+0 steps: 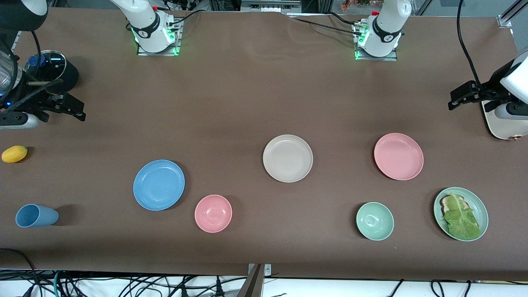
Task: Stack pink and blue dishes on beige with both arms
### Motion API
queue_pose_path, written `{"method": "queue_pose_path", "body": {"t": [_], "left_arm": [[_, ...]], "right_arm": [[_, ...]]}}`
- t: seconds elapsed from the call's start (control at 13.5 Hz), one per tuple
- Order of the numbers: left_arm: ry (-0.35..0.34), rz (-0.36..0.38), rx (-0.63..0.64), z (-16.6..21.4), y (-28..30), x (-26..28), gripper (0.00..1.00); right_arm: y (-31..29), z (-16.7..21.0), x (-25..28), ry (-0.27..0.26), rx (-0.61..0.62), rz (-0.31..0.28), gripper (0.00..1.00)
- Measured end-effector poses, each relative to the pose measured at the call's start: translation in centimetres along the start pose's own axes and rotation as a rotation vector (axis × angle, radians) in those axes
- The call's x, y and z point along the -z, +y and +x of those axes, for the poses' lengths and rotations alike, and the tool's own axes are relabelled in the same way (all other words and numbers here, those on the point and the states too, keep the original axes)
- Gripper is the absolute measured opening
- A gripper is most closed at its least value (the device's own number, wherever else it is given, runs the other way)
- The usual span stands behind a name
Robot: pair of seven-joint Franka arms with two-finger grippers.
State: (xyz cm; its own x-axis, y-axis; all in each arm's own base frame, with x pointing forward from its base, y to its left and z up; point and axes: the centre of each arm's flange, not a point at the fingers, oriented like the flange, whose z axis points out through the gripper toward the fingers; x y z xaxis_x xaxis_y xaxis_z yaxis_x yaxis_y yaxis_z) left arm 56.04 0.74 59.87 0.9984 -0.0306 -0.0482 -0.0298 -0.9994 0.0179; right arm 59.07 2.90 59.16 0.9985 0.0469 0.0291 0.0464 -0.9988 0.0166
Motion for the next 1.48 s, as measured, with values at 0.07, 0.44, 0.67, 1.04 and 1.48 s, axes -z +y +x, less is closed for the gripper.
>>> {"method": "queue_pose_path", "body": {"t": [0.07, 0.44, 0.67, 1.04, 1.48], "left_arm": [[0.000, 0.000, 0.000, 0.00, 0.02, 0.00, 1.00], [0.000, 0.000, -0.003, 0.01, 0.19, 0.00, 1.00], [0.000, 0.000, -0.005, 0.01, 0.25, 0.00, 1.00], [-0.002, 0.000, -0.009, 0.09, 0.52, -0.13, 1.00], [-0.005, 0.000, -0.009, 0.16, 0.51, -0.26, 1.00]], "right_arm": [[-0.01, 0.00, -0.02, 0.000, 0.000, 0.000, 1.00], [-0.08, -0.09, -0.03, 0.001, 0.001, 0.000, 1.00], [-0.12, -0.10, 0.00, 0.002, 0.002, 0.001, 1.00], [-0.32, -0.08, 0.05, 0.006, 0.002, 0.013, 1.00], [-0.65, -0.13, -0.19, -0.002, 0.001, 0.038, 1.00]]}}
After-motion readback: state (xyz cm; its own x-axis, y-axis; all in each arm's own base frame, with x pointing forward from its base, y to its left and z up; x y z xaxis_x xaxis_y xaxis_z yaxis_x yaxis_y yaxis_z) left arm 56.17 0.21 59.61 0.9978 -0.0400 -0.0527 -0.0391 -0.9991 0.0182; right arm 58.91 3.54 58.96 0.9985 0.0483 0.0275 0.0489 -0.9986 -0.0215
